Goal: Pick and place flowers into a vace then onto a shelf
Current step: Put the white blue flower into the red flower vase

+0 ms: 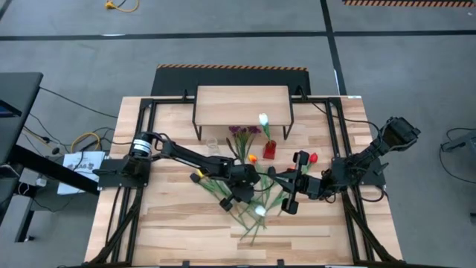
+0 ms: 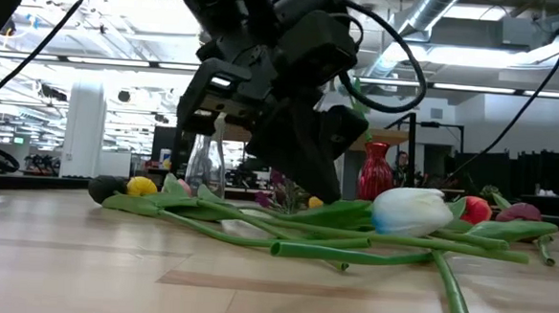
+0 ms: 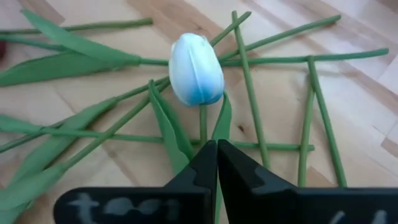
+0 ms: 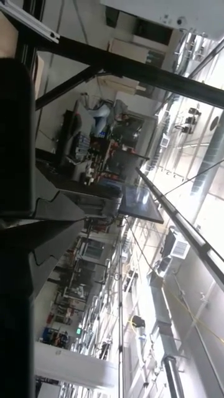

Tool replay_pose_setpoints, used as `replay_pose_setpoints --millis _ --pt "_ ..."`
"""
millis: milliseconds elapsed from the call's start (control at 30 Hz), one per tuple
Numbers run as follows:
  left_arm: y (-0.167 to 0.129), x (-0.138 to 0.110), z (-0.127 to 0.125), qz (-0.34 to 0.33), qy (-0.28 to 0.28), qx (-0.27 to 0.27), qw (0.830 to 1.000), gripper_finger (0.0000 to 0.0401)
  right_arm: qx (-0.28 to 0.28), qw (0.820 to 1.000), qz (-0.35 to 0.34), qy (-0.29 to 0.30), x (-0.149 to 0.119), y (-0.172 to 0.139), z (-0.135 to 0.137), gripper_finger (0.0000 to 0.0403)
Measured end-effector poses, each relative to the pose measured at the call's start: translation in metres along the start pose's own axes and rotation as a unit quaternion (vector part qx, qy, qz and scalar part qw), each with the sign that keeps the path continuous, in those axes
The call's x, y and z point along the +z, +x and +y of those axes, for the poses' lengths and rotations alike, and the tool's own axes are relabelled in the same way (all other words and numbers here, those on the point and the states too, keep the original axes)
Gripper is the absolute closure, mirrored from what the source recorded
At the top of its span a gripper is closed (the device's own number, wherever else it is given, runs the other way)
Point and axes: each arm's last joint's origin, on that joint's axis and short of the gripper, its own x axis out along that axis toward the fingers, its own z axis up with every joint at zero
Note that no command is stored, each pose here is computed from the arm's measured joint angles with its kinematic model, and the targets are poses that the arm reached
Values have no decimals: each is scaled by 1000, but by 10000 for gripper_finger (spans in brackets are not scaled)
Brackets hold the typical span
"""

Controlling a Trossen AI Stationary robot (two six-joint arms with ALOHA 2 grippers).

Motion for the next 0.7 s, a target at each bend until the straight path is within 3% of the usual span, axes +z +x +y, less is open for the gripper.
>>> replay_pose_setpoints --millis 333,700 --pt "-5 10 -2 60 -1 13 998 401 9 1000 -3 -8 3 -3 4 403" --pt "-3 16 -8 73 23 29 997 401 18 1000 -7 -17 6 -7 8 403"
